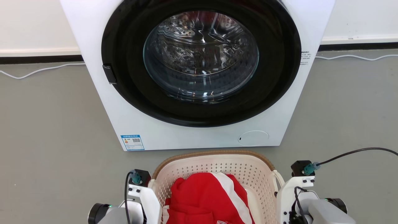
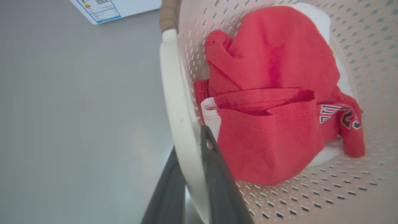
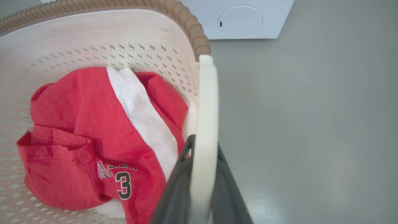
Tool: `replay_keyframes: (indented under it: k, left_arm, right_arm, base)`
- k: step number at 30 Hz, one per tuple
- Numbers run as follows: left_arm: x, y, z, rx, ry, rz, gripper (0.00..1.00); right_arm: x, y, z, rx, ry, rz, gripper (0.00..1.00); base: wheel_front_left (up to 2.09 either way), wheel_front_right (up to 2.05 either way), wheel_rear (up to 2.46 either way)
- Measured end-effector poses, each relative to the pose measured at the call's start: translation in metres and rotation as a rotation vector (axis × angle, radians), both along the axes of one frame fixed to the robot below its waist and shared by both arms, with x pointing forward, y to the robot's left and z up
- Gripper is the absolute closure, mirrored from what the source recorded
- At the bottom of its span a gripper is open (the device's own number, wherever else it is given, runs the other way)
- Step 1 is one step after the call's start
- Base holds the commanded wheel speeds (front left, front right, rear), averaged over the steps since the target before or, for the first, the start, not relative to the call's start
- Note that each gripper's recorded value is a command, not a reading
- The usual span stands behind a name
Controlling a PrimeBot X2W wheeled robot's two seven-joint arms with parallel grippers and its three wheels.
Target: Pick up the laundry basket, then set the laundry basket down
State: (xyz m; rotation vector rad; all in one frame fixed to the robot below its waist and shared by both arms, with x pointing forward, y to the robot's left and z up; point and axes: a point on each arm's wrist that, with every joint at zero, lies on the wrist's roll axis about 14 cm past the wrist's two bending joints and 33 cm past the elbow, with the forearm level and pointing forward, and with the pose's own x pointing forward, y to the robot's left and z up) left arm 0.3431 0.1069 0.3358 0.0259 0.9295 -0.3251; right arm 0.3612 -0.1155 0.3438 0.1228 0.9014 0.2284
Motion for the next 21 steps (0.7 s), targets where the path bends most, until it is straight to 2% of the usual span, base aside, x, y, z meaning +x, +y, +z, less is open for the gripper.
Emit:
replay_keyframes:
  k: [21]
  left_arm:
    - [-0.0055, -0.0013, -0.002, -0.023, 0.009, -0.008, 1.0]
  right_arm:
    - [-0.0056, 0.0018, -0.0004, 0.005, 0.014, 0.009, 1.0]
  base:
    - [0.0, 0.0, 0.0]
